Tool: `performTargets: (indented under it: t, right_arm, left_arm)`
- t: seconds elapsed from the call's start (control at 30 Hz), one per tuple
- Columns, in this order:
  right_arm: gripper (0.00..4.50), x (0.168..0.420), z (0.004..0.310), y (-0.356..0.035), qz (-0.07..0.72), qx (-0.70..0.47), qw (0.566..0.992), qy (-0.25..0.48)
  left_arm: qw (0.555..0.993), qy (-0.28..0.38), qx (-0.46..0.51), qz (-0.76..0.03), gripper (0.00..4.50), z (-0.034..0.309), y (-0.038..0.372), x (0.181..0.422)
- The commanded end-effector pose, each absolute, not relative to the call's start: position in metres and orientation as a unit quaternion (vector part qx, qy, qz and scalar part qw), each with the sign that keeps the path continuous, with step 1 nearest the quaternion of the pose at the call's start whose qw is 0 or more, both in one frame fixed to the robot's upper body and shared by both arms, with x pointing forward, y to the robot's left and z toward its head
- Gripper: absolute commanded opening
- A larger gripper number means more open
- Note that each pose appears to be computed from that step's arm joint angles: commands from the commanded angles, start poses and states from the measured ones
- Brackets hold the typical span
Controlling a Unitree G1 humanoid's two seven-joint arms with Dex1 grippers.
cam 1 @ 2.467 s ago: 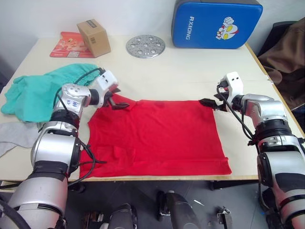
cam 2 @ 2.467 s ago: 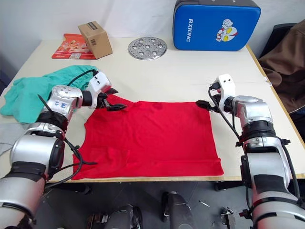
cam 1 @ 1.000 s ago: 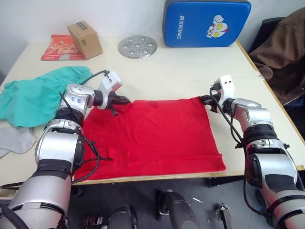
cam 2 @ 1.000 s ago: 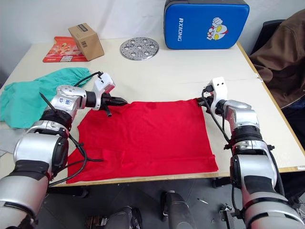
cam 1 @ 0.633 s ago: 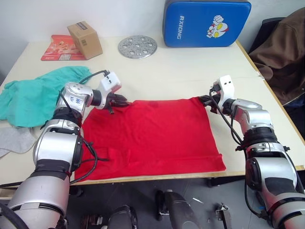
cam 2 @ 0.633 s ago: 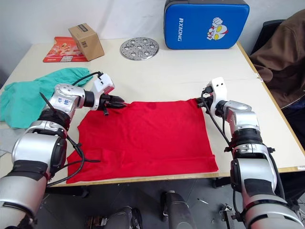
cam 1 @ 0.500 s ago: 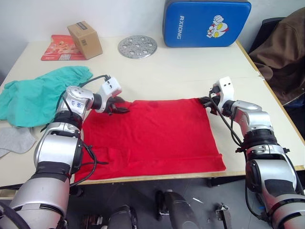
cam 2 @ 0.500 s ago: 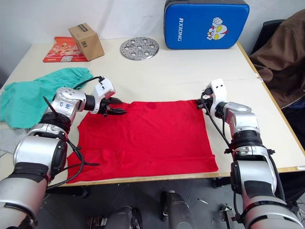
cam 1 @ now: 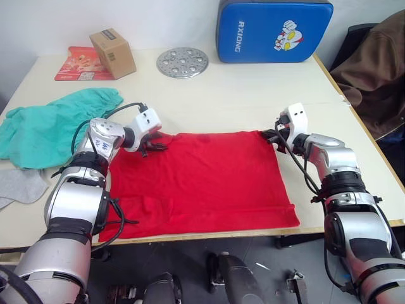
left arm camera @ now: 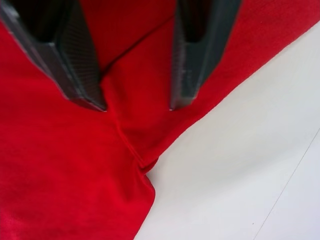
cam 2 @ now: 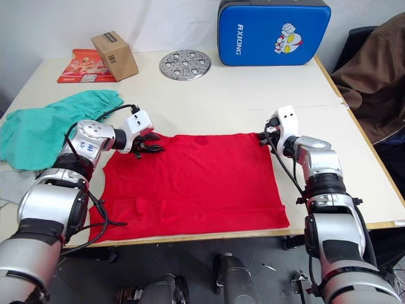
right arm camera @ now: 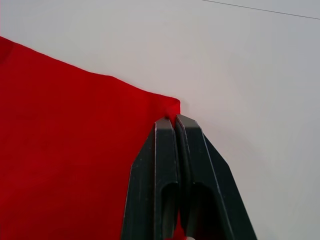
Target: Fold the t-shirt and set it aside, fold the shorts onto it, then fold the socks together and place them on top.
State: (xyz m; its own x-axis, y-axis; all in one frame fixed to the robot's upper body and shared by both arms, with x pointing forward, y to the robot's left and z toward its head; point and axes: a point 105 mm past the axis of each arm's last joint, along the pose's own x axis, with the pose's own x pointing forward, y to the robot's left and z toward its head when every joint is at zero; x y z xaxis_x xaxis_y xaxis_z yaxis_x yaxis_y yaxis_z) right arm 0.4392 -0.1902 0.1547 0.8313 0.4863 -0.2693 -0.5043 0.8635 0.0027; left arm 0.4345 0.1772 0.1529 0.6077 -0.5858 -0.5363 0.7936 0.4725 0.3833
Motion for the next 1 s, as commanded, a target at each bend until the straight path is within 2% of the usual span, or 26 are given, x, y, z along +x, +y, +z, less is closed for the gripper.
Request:
performTargets:
  t: [0.03,0.1,0.13,0.3,0.47,0.63,1.0]
  right_arm:
    - [0.0,0.441,0.171,-0.185,0.265,-0.044,0.957,0.109]
    - [0.0,0.441,0.17,-0.185,0.265,-0.045,0.957,0.11]
    - [0.0,0.441,0.17,-0.185,0.266,-0.045,0.957,0.11]
    - [0.0,0.44,0.17,-0.185,0.267,-0.049,0.956,0.109]
    - [0.0,0.437,0.187,-0.181,0.283,-0.064,0.955,0.057]
    - [0.0,0.421,0.198,-0.173,0.322,-0.123,0.939,-0.003]
    - [0.0,0.375,0.193,-0.163,0.385,-0.255,0.883,-0.088]
  left_arm:
    - [0.845,0.164,0.318,-0.397,0.93,0.158,0.184,0.436]
    - [0.849,0.16,0.309,-0.397,0.22,0.162,0.183,0.437]
    - [0.851,0.158,0.306,-0.398,0.02,0.163,0.183,0.437]
    - [0.855,0.15,0.283,-0.408,0.02,0.17,0.179,0.436]
    - [0.852,0.157,0.255,-0.43,0.02,0.181,0.172,0.434]
    - [0.842,0.157,0.253,-0.45,0.02,0.193,0.165,0.432]
    - [0.844,0.171,0.31,-0.402,0.02,0.193,0.193,0.433]
